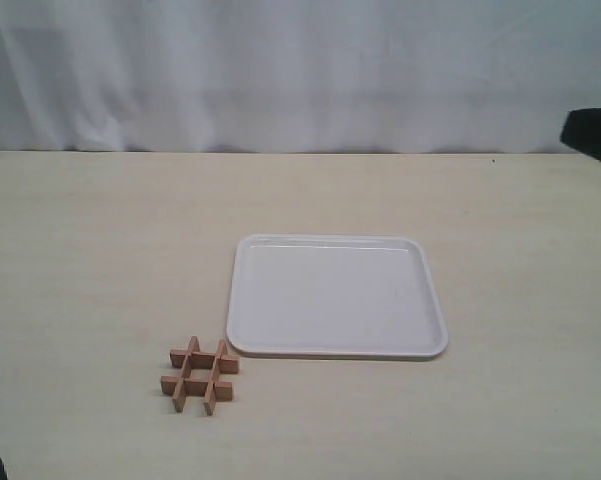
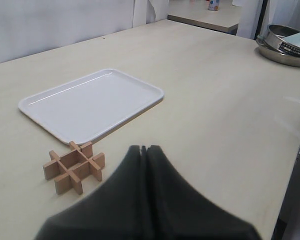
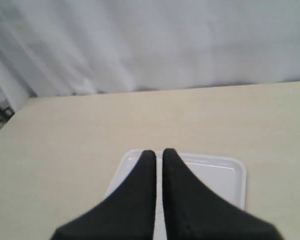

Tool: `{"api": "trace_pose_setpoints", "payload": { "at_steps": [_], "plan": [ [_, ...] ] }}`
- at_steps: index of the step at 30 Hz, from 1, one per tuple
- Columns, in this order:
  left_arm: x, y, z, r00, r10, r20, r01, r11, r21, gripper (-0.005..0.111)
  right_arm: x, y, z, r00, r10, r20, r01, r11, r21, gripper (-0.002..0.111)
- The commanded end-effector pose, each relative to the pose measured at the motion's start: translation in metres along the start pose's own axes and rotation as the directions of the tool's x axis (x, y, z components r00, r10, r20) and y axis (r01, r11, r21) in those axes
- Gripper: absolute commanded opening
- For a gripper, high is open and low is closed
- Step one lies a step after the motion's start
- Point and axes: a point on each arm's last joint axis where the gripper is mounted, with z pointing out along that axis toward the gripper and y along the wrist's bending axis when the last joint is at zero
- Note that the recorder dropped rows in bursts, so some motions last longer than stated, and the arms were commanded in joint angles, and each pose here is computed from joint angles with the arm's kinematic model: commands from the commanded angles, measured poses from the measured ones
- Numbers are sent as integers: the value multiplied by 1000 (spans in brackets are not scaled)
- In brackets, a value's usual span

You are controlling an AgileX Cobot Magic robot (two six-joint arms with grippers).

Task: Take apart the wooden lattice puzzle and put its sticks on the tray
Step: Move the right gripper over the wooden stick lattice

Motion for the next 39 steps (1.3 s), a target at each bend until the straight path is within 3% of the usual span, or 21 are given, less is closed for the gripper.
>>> {"api": "trace_pose_setpoints", "payload": {
  "at_steps": [1,7,13,18,26,33,35,39],
  "plan": [
    [0,0,0,1000,-6,1,6,1000,4,0,-7,2,25,993,-62,-102,52,994,-96,4],
    [0,0,0,1000,-6,1,6,1000,4,0,-5,7,62,966,-149,-214,112,978,-177,4],
    [0,0,0,1000,-6,1,6,1000,4,0,11,51,102,885,-371,-280,286,909,-303,4],
    [0,0,0,1000,-6,1,6,1000,4,0,18,81,133,778,-512,-363,384,846,-370,4],
    [0,0,0,1000,-6,1,6,1000,4,0,36,115,166,588,-655,-474,418,748,-516,4],
    [0,0,0,1000,-6,1,6,1000,4,0,53,125,197,419,-746,-517,402,663,-631,4],
    [0,0,0,1000,-6,1,6,1000,4,0,62,125,212,346,-793,-502,395,608,-688,4],
    [0,0,0,1000,-6,1,6,1000,4,0,74,125,233,290,-824,-486,383,566,-730,4]
  ]
}}
